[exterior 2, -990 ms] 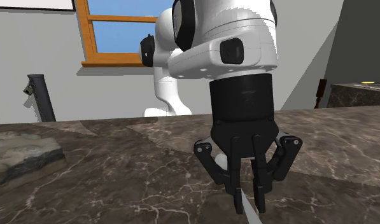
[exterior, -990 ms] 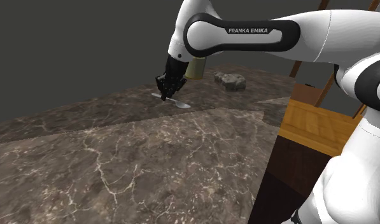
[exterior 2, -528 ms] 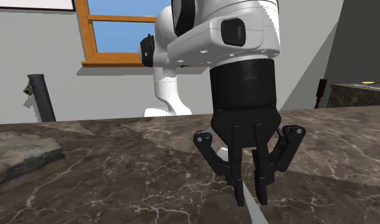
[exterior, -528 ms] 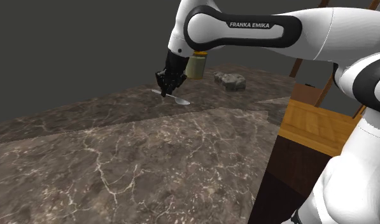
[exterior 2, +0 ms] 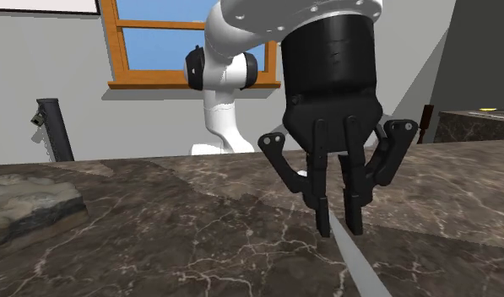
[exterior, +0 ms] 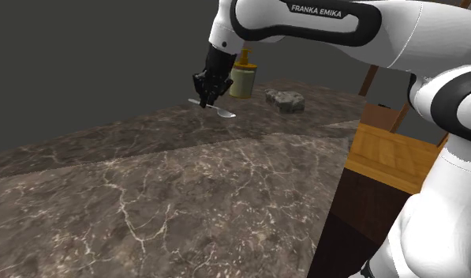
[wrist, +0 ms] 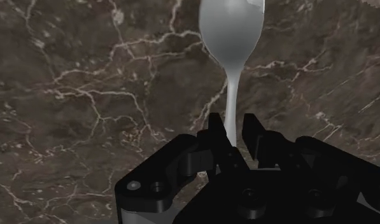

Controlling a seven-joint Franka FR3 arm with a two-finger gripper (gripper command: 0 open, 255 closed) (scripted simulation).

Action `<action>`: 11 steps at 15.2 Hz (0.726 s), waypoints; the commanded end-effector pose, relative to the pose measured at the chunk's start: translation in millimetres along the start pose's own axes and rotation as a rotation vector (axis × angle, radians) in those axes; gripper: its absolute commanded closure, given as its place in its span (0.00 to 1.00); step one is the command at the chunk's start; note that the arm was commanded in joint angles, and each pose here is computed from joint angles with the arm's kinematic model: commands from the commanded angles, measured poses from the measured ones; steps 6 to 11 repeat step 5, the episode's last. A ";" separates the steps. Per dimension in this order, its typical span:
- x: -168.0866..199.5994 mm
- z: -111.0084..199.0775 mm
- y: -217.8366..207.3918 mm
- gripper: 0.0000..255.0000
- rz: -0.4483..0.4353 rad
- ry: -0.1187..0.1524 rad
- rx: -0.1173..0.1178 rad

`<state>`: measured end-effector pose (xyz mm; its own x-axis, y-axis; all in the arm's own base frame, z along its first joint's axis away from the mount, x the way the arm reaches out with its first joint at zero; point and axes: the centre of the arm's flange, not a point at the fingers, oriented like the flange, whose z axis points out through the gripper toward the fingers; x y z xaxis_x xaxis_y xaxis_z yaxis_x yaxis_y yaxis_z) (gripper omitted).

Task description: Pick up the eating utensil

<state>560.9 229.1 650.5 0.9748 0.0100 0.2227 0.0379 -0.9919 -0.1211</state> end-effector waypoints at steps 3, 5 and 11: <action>4.1 -20.3 -1.8 1.00 0.000 0.000 0.000; 4.3 -21.1 -1.9 1.00 0.000 0.000 0.000; 4.3 -21.1 -1.9 1.00 0.000 0.000 0.000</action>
